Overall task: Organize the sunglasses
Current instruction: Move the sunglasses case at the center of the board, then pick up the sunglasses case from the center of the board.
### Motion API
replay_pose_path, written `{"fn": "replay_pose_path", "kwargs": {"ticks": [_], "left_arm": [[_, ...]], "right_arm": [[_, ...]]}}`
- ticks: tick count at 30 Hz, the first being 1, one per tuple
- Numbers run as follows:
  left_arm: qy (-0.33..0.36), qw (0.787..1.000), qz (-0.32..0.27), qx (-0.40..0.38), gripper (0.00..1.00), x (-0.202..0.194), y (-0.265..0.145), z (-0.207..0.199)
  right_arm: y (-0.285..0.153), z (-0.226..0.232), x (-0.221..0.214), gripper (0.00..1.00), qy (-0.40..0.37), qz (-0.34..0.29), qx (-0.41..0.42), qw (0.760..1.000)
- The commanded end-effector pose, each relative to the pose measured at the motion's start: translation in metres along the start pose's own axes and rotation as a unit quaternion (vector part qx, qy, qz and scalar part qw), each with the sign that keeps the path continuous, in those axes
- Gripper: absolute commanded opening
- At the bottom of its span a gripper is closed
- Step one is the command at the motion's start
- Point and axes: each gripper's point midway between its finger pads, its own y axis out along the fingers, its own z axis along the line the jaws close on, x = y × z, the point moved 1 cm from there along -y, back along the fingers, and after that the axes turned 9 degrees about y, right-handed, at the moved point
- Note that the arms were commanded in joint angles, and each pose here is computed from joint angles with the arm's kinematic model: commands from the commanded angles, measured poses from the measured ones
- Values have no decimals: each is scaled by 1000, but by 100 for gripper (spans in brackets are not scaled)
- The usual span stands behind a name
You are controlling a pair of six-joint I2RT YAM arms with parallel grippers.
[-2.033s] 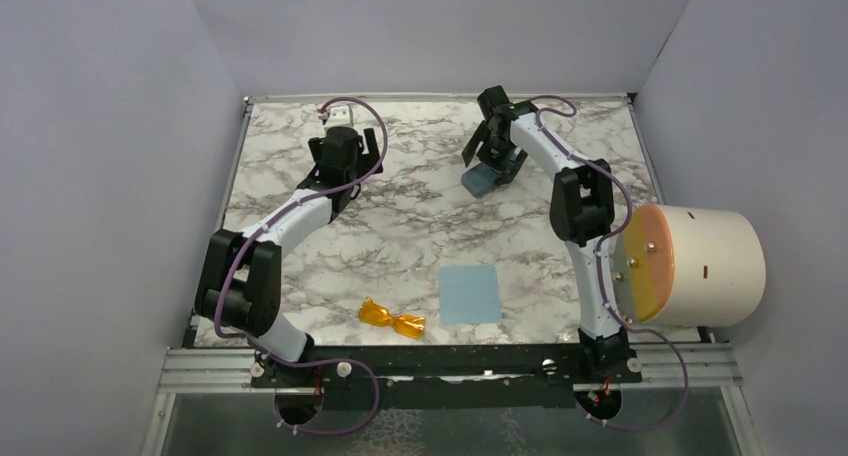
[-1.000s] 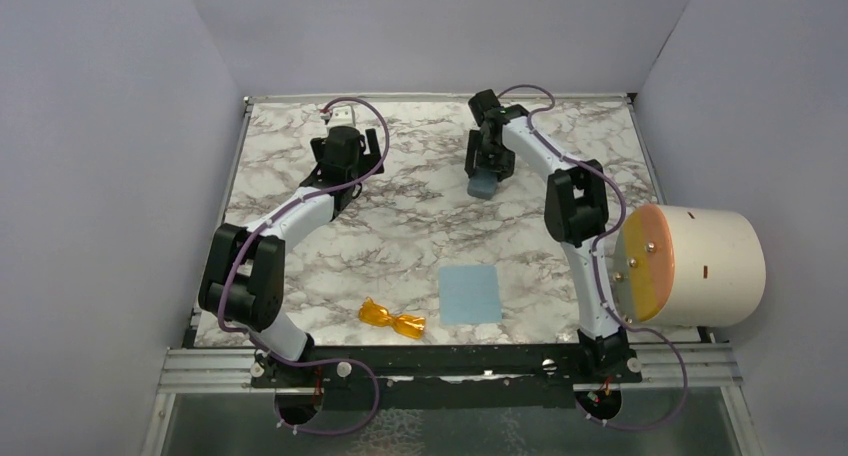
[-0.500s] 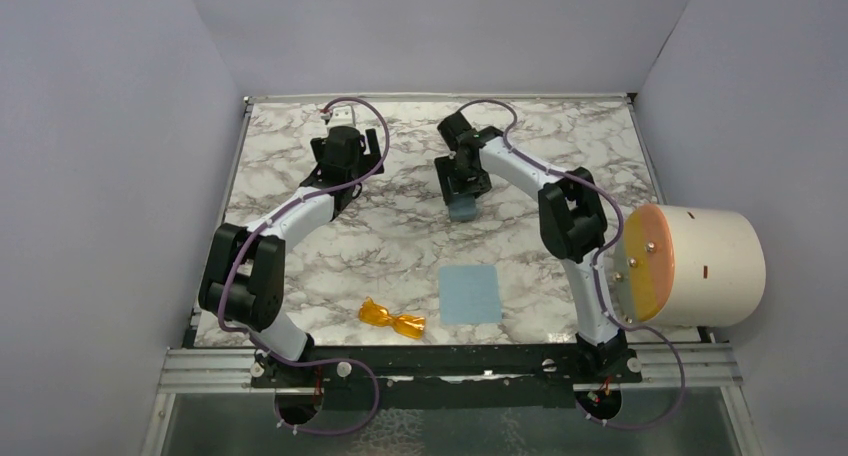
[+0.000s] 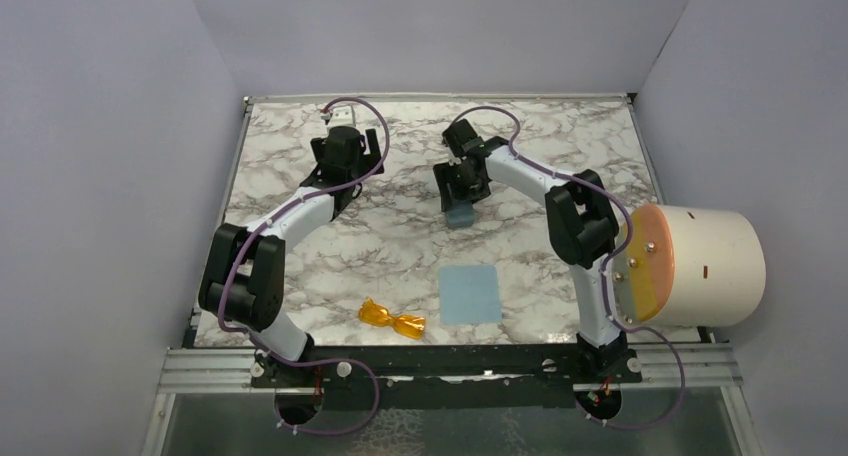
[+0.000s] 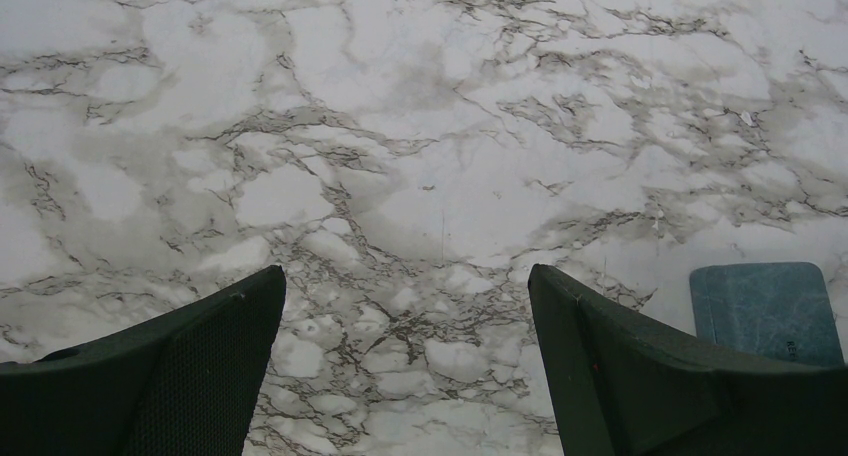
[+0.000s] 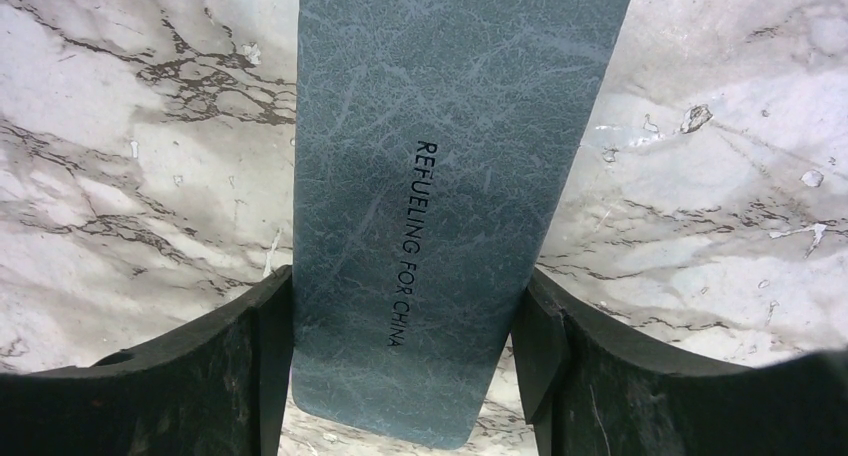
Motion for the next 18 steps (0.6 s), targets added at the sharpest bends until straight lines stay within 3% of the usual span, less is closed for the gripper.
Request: {"fn": "replay_pose_path", "kwargs": {"ticks": [1,2,4,18], "left_arm": [[1,1000,-15,-8,95,10,-8,-2],[1,1000,-15,-8,95,10,-9,-2],[1,1000,-16,-9,95,10,-10,-2],[-1,1000,-14,-7,95,9,-10,-2]], "right_arm": [[-14,12,15,74,-6,-31,28,999],[-16,13,17,84,-6,-34,30,999],[-21,14,23,87,-4,-46,28,999],[-46,9,51,95,-15,-92,-17,996]]}}
